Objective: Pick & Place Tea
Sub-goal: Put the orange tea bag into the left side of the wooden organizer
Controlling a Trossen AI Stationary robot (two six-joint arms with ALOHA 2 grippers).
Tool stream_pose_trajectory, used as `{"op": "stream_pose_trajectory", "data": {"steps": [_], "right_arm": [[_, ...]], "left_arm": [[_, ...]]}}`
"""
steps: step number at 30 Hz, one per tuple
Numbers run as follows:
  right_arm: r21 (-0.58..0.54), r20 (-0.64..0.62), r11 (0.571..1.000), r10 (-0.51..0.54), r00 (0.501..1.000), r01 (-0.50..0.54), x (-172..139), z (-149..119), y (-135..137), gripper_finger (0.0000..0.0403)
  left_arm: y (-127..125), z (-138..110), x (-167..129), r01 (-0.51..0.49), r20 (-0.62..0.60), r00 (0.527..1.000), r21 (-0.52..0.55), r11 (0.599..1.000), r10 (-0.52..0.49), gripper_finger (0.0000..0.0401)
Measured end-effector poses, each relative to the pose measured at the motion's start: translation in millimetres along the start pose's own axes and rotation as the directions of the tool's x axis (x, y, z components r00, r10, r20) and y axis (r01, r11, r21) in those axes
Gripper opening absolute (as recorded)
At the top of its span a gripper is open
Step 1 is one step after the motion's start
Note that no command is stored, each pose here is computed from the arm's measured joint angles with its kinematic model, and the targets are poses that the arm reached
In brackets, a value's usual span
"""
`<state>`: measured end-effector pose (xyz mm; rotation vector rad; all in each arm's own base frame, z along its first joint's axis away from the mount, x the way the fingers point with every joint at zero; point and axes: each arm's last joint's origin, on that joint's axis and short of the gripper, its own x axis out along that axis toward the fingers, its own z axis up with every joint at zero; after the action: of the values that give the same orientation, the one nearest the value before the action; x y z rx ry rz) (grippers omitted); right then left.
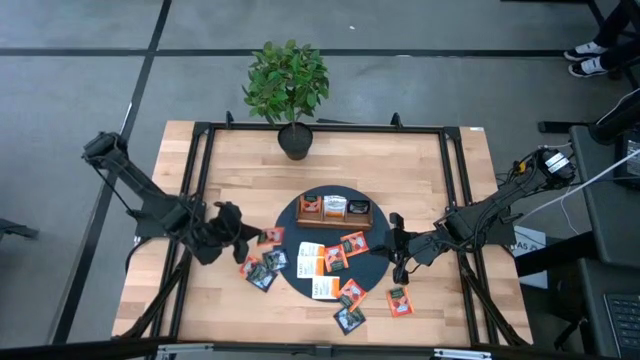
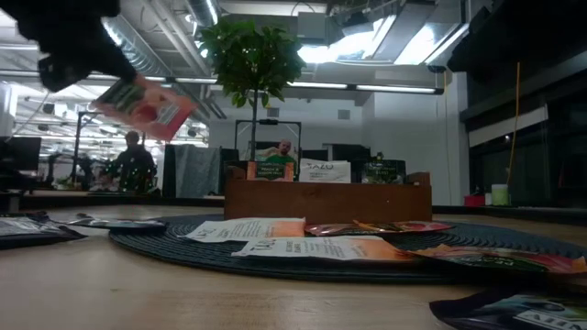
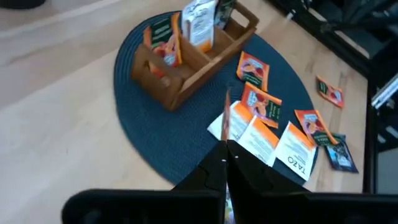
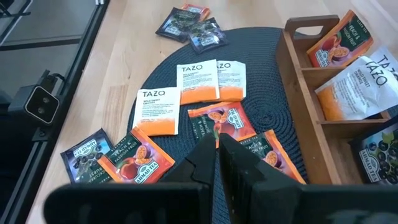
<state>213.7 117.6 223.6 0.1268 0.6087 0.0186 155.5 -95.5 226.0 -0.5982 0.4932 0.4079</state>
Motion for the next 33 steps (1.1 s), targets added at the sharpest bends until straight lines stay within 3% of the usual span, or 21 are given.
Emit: {"op": "stream_pose_trajectory", "data": {"steps": [14,20,28,33], "right_arm": [[-0.003,0.001,1.0,0.0,1.0,0.0,0,0,0,0.0026],[-0.026,0.001,1.0,-0.001,1.0,0.001,0,0,0,0.0026],[-0.027,0.001,1.0,-0.002,1.0,0.002,0,0,0,0.0026],[-0.031,0.004,0.999,-0.009,1.0,0.009,0,0,0,0.0026]], "left_arm": [[-10,56,6,0.06,-0.05,0.997,0.225,0.973,-0.05,0.0002],[-15,76,15,0.135,-0.117,0.989,0.412,0.901,-0.095,0.0002],[-19,102,40,0.177,-0.193,0.977,0.494,0.851,-0.091,0.0003],[-20,118,58,0.149,-0.262,0.965,0.546,0.824,-0.001,0.0003]]}}
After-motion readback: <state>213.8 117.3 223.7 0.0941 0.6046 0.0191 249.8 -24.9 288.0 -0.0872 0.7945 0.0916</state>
